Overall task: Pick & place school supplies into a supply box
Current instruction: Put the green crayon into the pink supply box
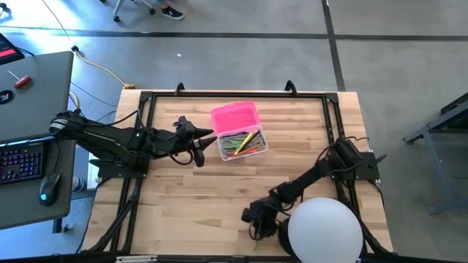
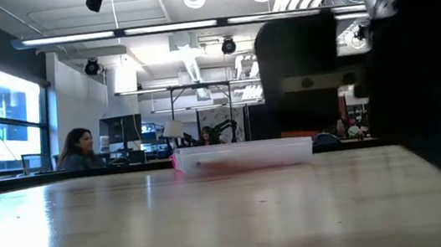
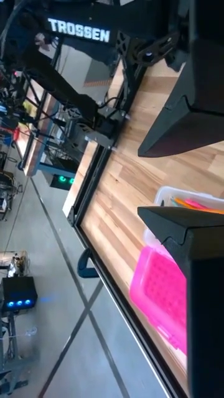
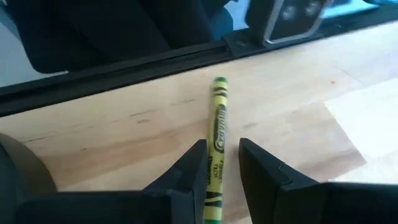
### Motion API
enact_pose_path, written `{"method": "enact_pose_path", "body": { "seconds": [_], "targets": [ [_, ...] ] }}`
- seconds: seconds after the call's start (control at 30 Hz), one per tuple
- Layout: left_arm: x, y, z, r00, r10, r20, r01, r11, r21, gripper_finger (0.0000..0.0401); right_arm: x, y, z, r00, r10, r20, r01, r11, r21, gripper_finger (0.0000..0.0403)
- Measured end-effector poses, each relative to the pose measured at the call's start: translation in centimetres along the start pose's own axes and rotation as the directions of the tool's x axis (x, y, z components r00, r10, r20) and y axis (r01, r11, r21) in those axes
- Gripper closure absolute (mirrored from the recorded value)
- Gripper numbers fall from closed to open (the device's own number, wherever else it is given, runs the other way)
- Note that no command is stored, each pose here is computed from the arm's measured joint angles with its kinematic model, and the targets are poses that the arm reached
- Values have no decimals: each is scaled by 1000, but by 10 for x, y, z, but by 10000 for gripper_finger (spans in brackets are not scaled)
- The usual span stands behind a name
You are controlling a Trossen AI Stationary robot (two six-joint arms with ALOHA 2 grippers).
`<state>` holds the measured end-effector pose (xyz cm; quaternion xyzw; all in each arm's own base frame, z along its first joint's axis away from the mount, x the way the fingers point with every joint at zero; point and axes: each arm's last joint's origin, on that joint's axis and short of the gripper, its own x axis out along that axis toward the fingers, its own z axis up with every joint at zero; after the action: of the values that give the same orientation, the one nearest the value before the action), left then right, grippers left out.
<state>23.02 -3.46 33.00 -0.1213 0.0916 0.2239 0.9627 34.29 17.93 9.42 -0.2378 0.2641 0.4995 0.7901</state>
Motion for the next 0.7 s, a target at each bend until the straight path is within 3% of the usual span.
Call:
{"method": "enact_pose_path", "body": {
  "seconds": [0.37,0.7],
  "targets": [
    [0,1,-3,1000,8,-21,-8,1000,17,231,-33,-48,-35,997,-55,46,51,995,87,362],
    [0,2,-6,999,20,-48,-18,999,38,231,-34,-48,-36,998,-25,63,19,996,88,362]
  ]
}}
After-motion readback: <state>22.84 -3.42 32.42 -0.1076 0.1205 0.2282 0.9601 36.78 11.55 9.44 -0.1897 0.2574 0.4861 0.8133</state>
